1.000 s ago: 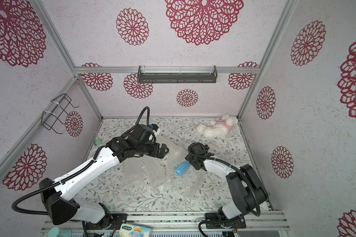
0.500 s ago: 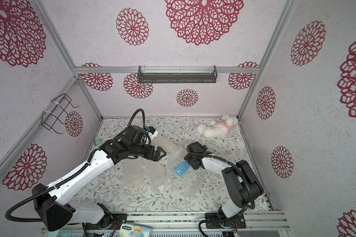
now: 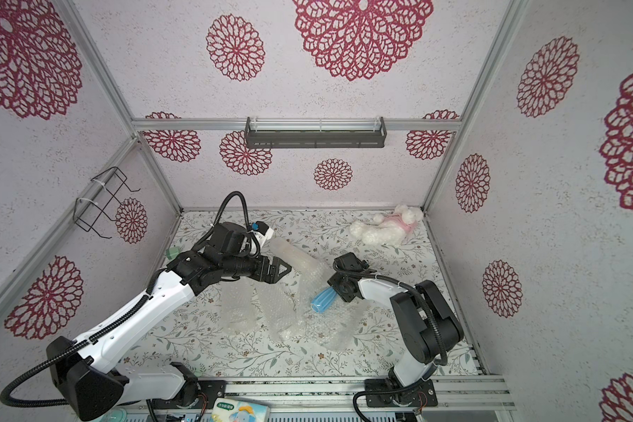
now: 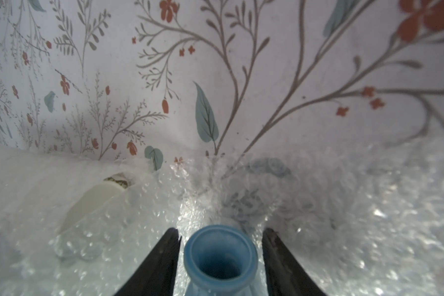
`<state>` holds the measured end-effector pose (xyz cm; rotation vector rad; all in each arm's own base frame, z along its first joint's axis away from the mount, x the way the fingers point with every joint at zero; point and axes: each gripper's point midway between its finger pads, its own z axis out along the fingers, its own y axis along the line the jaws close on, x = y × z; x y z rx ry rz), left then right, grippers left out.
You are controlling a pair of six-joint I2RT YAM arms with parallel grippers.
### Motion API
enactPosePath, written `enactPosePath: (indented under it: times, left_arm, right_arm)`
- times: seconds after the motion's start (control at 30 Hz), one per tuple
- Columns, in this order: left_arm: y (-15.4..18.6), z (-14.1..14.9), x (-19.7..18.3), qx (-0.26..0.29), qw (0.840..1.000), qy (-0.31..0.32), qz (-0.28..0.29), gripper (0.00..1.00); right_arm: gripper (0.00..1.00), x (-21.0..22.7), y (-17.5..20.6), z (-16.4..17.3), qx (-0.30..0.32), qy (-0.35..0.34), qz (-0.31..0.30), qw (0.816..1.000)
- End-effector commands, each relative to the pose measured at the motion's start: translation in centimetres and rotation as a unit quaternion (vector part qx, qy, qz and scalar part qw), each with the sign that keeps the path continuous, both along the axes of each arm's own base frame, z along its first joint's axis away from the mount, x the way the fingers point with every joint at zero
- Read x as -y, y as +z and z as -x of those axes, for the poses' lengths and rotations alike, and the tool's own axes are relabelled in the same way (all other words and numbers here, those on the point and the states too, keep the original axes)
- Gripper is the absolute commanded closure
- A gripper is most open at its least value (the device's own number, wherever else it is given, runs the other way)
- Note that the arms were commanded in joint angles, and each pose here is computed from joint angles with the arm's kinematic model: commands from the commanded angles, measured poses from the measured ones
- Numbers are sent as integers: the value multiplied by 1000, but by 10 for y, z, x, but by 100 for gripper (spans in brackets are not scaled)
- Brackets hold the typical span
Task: Unwrap the vase from the bubble wrap
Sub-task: Pick up the vase from the bubble wrap.
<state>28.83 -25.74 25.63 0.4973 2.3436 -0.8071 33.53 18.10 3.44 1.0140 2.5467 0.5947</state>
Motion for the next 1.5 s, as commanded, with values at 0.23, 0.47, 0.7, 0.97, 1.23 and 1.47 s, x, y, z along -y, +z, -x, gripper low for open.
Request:
enactPosePath:
  times: [0.23,0.47,0.7,0.97,1.23,1.47]
  left_arm:
    - [18,-4,-5,12,999,5,43,1]
    - [17,-9,-10,9,999,17,45,1]
    - [15,-13,-12,6,999,25,47,1]
    - [13,-18,-15,3,998,35,51,1]
    - [10,-20,-15,4,998,37,50,1]
    - [10,-20,-15,2,998,36,51,1]
  right_arm:
    - [53,5,-15,4,-15,-15,3,1000]
    - [59,3,26,-7,54,2,18,998]
    - [62,-3,60,-8,124,21,31,992]
    - [62,-12,96,-3,193,76,90,974]
    - [62,-23,121,3,270,136,178,936]
    - [62,-23,142,3,326,156,220,906]
